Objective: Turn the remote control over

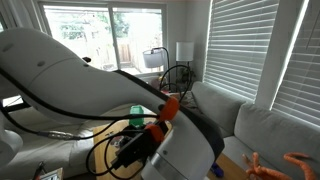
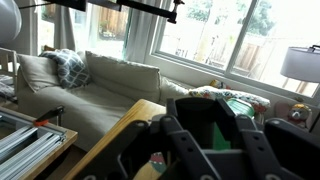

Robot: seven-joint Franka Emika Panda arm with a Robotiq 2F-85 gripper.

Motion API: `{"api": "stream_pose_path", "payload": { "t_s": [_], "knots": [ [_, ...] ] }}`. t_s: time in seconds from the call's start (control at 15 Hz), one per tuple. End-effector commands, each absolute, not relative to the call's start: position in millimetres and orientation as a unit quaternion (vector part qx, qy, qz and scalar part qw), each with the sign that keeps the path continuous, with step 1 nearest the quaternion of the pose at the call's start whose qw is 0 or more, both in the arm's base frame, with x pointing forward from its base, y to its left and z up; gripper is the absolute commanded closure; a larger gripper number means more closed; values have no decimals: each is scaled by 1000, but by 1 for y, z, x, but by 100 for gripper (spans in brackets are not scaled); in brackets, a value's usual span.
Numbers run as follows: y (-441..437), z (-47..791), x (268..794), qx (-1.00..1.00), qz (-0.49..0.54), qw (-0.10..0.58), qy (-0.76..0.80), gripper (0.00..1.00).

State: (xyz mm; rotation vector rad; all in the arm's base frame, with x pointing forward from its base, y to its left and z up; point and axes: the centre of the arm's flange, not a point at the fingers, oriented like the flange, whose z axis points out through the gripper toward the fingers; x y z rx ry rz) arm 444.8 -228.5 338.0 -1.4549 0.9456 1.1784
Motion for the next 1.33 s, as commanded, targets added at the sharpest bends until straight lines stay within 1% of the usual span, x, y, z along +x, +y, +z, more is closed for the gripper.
{"api": "stream_pose_path", "payload": {
  "t_s": [0.0, 0.4, 1.27],
  "knots": [
    [-240, 339, 453, -569, 507, 504, 406, 83],
    [-247, 326, 453, -545, 522, 493, 432, 83],
    [-263, 315, 444, -545, 523, 467, 459, 83]
  ]
}}
